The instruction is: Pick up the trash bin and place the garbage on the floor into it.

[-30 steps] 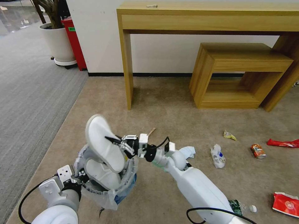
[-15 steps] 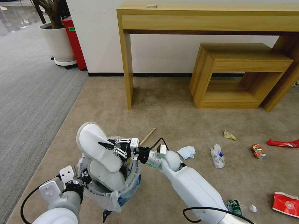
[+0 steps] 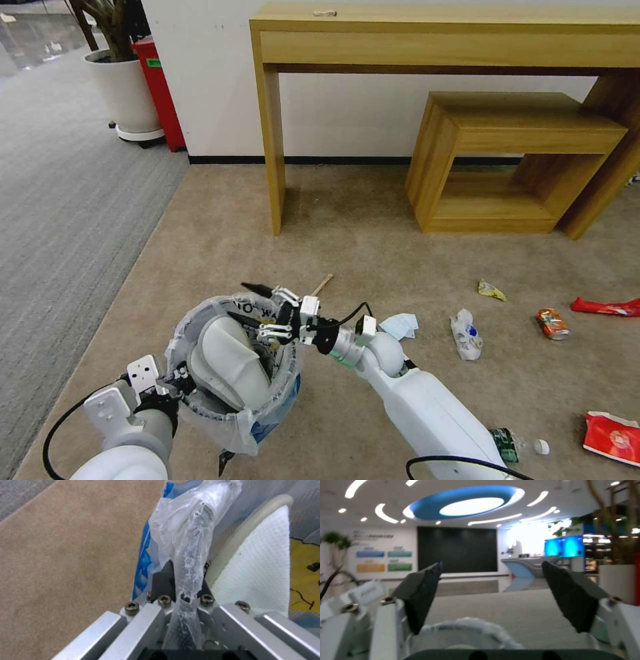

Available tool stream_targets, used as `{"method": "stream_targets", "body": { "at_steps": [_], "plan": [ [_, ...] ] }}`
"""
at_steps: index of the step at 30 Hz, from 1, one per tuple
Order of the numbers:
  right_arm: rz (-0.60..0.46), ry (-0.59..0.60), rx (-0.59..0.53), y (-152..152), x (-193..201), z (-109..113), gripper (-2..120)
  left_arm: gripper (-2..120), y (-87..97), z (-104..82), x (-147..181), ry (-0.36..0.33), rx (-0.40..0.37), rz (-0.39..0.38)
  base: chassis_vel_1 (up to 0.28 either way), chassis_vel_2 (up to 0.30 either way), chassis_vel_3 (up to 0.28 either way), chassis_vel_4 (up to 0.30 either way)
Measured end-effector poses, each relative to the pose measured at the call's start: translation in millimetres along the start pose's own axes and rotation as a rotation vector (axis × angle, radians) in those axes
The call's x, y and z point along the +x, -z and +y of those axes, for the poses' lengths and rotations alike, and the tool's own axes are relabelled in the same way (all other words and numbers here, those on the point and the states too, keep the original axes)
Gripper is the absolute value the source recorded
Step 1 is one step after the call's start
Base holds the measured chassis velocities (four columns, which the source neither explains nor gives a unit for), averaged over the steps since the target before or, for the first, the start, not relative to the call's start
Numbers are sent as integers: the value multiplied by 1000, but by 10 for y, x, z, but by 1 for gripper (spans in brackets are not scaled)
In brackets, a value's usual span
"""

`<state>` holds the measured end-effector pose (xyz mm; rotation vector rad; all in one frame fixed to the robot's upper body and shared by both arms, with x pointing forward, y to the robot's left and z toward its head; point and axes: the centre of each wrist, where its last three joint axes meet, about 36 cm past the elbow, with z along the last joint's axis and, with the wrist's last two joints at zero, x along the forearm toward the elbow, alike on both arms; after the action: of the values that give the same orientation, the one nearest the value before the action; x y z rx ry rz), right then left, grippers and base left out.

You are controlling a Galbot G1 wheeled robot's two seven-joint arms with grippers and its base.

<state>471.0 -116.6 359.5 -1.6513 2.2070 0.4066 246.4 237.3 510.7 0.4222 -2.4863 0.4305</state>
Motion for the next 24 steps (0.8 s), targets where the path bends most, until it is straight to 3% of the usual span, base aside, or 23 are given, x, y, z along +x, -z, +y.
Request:
{"method": "stream_targets", "body": {
  "at_steps": [4,11,17,24],
  "plan": [
    [-74,-120,2,251,161,6,96,0,35,33,0,9,-8,-13,0,0,0,0],
    [-173,-283,81,674,479,73,100,0,61,46,4,16,-6,-42,0,0,0,0],
    [-149,-386,176,826,829,196,100,0,107,89,-5,42,-14,-90,0,0,0,0],
    [-90,-617,307,1011,1257,351,100,0,212,198,-28,60,-34,-103,0,0,0,0]
  ]
}}
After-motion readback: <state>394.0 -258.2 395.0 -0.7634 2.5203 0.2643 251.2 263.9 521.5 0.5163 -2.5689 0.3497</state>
